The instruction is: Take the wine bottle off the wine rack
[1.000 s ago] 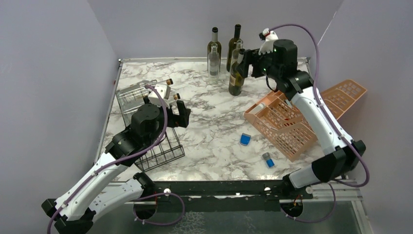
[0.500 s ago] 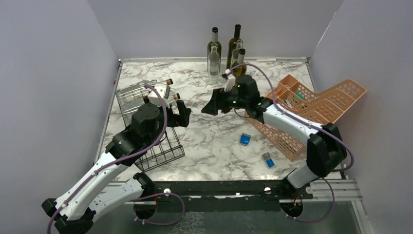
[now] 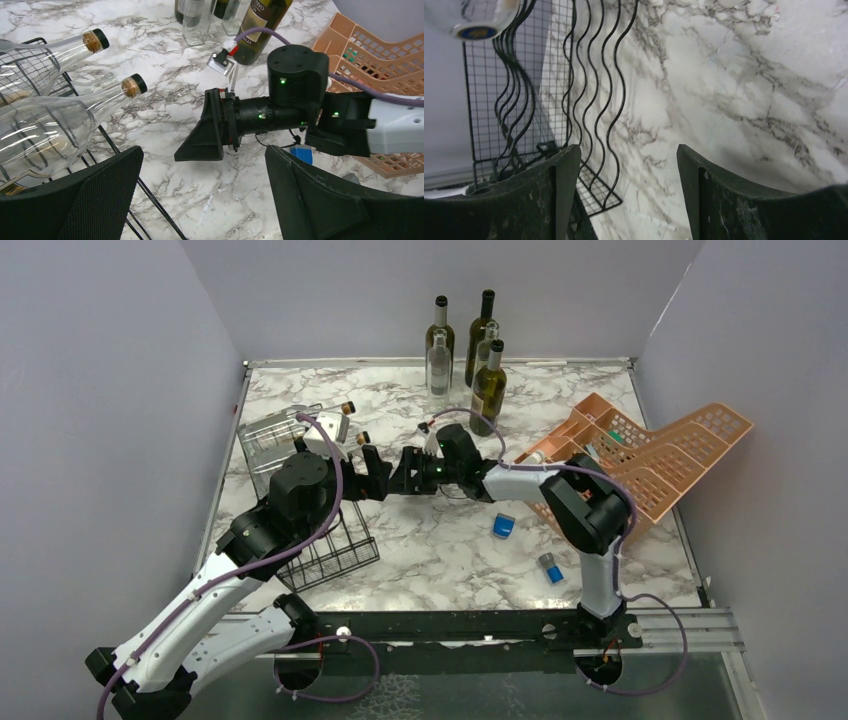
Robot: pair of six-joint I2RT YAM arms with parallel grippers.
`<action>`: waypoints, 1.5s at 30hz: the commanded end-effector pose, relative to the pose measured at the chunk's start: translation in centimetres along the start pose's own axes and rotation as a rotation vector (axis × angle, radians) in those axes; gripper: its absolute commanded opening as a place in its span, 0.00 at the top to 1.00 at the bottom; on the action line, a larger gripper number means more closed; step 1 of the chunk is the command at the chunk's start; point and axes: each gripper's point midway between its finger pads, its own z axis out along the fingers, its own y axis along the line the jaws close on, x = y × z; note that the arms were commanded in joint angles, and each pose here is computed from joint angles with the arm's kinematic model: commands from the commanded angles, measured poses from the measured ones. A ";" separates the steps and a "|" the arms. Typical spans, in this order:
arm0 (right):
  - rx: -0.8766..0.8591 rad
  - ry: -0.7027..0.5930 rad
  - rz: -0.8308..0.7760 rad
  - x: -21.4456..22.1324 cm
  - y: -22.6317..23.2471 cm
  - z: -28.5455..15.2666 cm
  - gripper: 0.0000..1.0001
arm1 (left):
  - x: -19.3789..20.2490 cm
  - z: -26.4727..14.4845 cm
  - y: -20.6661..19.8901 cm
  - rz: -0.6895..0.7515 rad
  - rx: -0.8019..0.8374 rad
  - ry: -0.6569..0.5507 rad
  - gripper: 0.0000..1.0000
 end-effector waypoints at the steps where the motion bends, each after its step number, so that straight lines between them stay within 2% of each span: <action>1: -0.108 -0.091 0.016 -2.6 1.6 2.7 0.28 | -1.3 -0.5 -0.2 -0.011 0.012 -0.037 0.01; 19: -0.130 -0.160 0.424 -4.2 -3.9 11.4 0.30 | -2.4 -1.4 0.5 0.027 -0.005 -0.079 0.01; 29: -0.173 -0.230 0.554 -7.0 -5.4 15.2 0.32 | -2.4 -2.0 0.8 0.039 -0.006 -0.081 0.01; 37: -0.117 -0.268 0.683 -7.9 -8.1 17.7 0.32 | -2.3 -2.3 1.4 0.060 -0.028 -0.078 0.01; 45: -0.082 -0.272 0.684 -8.5 -8.1 19.7 0.35 | -2.7 -2.2 1.4 0.077 -0.034 -0.080 0.01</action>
